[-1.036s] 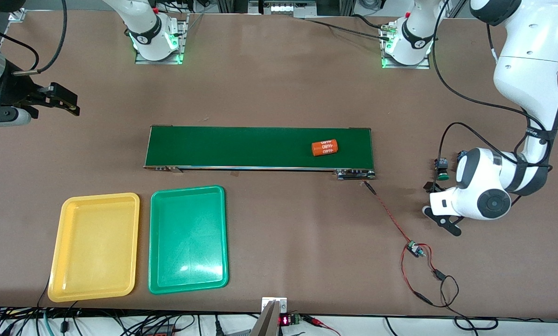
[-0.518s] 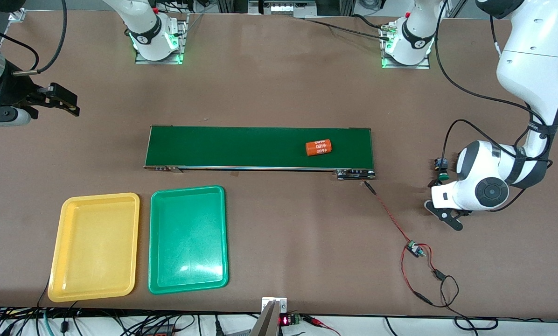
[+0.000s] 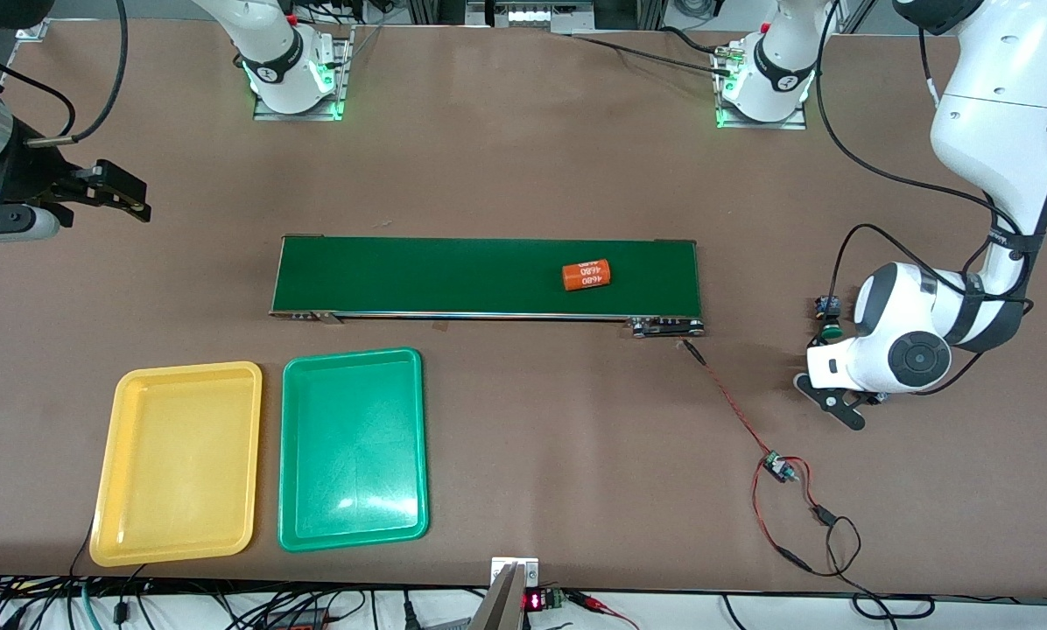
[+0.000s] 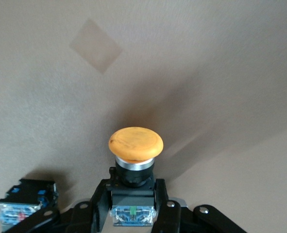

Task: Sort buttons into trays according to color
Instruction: 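Place the yellow-capped button on the conveyor belt with the left gripper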

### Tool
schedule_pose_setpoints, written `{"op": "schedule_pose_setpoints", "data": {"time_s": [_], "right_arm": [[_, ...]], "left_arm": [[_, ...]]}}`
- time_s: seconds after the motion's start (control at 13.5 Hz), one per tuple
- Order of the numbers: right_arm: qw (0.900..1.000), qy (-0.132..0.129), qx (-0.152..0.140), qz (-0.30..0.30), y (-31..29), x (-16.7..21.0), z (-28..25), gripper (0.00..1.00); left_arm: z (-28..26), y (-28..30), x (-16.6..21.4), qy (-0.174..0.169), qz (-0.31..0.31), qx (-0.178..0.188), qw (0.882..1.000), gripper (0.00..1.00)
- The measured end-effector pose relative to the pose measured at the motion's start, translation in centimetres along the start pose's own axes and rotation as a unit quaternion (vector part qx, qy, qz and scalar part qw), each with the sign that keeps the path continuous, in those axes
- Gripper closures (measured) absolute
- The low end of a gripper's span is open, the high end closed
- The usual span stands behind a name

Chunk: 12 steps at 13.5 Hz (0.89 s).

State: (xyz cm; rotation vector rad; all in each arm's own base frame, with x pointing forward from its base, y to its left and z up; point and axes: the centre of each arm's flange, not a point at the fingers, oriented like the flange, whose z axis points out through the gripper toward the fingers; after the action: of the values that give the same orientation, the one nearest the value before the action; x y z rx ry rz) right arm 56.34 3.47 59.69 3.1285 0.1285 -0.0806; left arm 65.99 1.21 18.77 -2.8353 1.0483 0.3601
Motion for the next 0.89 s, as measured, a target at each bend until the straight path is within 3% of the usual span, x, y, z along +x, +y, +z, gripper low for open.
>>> {"op": "schedule_pose_setpoints", "data": {"time_s": [0.15, 0.37, 0.52, 0.67, 0.89], "right_arm": [[1.000, 0.003, 0.000, 0.000, 0.0, 0.4, 0.4, 0.00], [1.000, 0.004, 0.000, -0.004, -0.4, 0.9, 0.9, 0.00], [1.000, 0.003, -0.001, -0.009, -1.0, 1.1, 1.3, 0.00], [1.000, 0.020, -0.001, -0.010, -1.1, 1.5, 0.9, 0.00], [1.000, 0.025, -0.001, -0.013, -1.5, 1.9, 1.1, 0.00]], "left_arm": [[-4.3, 3.4, 1.6, -0.004, 0.034, -0.007, 0.999, 0.58], [-12.4, 13.3, 4.7, -0.018, 0.099, -0.014, 0.995, 0.58], [-14.6, 17.7, 5.5, -0.023, 0.044, -0.030, 0.998, 0.58], [-14.3, 19.5, 5.8, -0.028, -0.041, -0.078, 0.996, 0.58], [-13.7, 22.6, 6.3, -0.052, -0.185, -0.133, 0.972, 0.58]]}}
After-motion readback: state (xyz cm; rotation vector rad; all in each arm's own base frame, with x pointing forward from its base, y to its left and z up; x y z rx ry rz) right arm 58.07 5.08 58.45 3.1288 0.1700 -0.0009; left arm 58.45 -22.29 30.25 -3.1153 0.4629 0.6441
